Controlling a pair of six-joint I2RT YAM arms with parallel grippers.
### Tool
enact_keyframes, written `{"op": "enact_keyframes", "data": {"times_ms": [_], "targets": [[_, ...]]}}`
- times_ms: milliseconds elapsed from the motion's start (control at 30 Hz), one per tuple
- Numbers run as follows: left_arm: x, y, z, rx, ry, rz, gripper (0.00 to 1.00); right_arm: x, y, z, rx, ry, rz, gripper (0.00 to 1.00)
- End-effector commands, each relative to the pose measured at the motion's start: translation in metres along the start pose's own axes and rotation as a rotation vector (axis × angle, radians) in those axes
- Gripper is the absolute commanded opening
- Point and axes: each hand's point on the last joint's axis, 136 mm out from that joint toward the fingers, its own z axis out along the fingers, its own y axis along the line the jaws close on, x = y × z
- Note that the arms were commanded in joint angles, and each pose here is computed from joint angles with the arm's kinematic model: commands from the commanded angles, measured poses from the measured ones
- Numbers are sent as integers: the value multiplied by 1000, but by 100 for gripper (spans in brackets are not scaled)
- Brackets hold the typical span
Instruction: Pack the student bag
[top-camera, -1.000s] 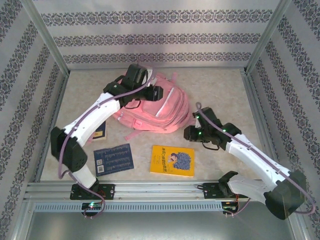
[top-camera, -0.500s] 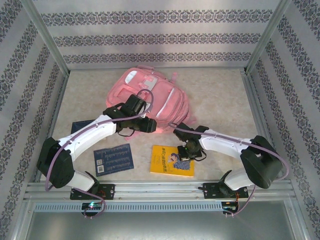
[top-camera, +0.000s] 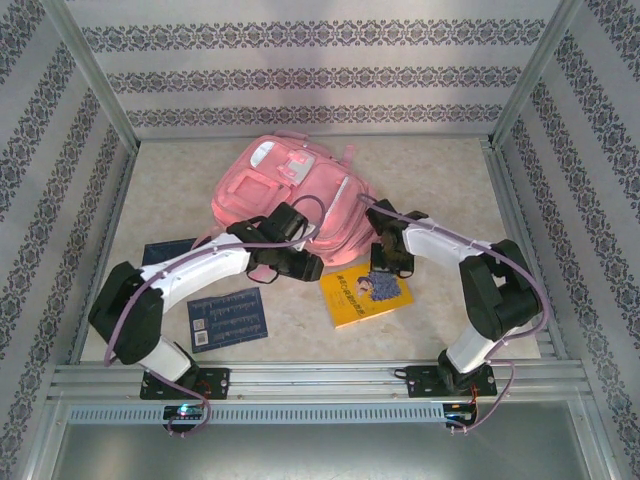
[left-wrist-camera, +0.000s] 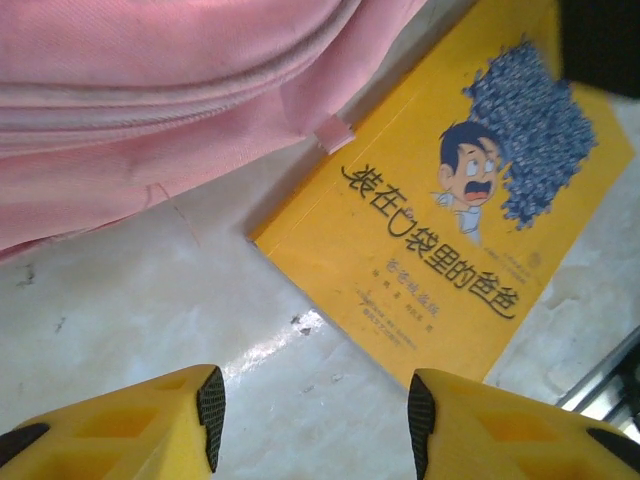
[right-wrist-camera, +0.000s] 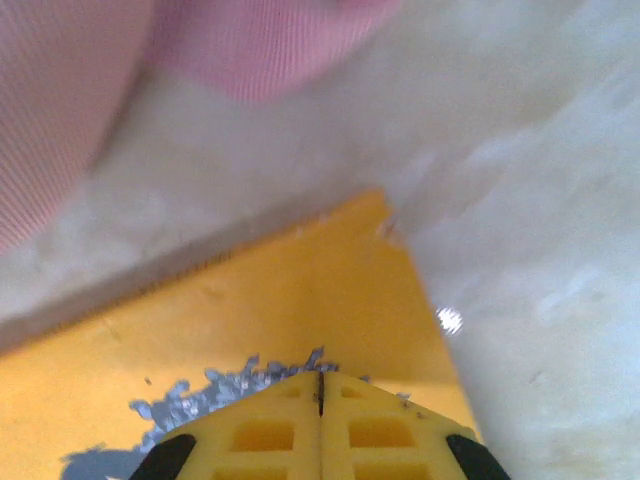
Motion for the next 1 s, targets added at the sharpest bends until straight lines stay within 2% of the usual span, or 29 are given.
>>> {"op": "enact_keyframes", "data": {"times_ms": [0,33,100,300,467,733,900,967], "targets": [[-12,-18,13,47,-4,71,54,-19,-6,-35,18,-123,-25,29],[-17,-21,17,50,-3,86,54,-15,-12,-42,12,-133,5,34],[-24,-29,26,61,7,109,54,-1,-22,-50,-29,-126,83,34],[-34,-52,57,89,62,163,54,49,-41,-52,-212,-82,313,17],[-40,-47,76,44,64,162,56,83,-22,-45,-365,0,294,11],[-39,-29,99,-27,82,144,61,128,-20,-19,-242,156,231,9],[-30,-22,106,-41,107,135,62,136,-13,-3,-206,217,210,11],[-23,-23,109,-23,133,121,62,131,-14,3,-198,205,223,11]]}}
